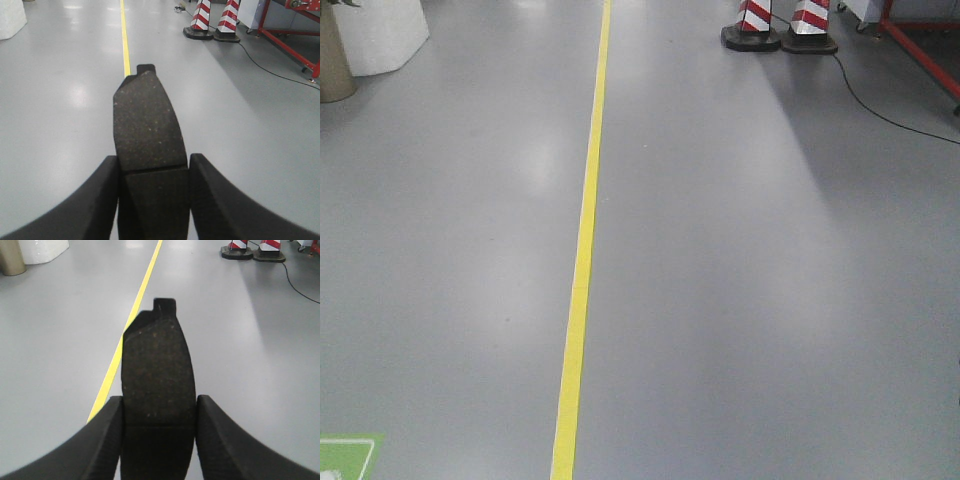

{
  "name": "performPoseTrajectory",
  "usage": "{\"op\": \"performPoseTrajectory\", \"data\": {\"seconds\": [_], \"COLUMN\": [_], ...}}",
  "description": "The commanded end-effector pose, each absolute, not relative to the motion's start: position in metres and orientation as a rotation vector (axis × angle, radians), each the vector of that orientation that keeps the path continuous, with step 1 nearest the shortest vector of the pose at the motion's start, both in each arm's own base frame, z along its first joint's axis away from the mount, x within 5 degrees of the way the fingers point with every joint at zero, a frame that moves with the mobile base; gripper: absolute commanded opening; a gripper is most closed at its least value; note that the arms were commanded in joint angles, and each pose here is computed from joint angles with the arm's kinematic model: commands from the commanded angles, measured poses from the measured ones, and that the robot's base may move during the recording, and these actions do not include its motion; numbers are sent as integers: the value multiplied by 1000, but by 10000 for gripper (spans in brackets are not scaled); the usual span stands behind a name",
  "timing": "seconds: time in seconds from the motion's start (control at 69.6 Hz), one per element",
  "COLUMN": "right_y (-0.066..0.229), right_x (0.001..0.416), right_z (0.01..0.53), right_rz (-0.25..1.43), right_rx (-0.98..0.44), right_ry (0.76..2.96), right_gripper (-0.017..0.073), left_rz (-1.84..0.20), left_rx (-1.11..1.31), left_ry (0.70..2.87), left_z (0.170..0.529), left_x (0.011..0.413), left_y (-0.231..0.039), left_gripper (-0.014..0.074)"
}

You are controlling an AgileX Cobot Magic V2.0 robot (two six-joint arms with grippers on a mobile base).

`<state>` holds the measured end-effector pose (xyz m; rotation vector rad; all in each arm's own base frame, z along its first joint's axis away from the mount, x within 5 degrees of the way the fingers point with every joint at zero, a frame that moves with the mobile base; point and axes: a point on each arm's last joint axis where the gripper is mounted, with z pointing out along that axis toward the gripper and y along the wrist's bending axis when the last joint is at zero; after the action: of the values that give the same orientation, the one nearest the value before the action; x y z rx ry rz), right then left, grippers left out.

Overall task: Move and align brake pads A on conveyor
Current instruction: 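Drive the base away from the table holding both brake pads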

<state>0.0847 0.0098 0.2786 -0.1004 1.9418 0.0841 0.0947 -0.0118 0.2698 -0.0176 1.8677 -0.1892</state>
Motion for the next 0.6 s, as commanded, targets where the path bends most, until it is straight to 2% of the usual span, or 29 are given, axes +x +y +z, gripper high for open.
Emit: {"op": "performPoseTrajectory", "data": {"seconds": [0.0, 0.589], "right_y": [10, 10], "right_x": [87, 87], "right_z": [296, 296], "right_rz": [82, 82], "right_rx": [-106, -106], "right_ry": [1829, 1829], "right_gripper": [-6, -6], "left_rz": [-206, -206], "left_rx": [-37, -37], "left_ry": [1746, 1746], "left_z": [288, 288], "left_x": [98, 98], "left_y": [-11, -11], "left_gripper": [-6, -6]}}
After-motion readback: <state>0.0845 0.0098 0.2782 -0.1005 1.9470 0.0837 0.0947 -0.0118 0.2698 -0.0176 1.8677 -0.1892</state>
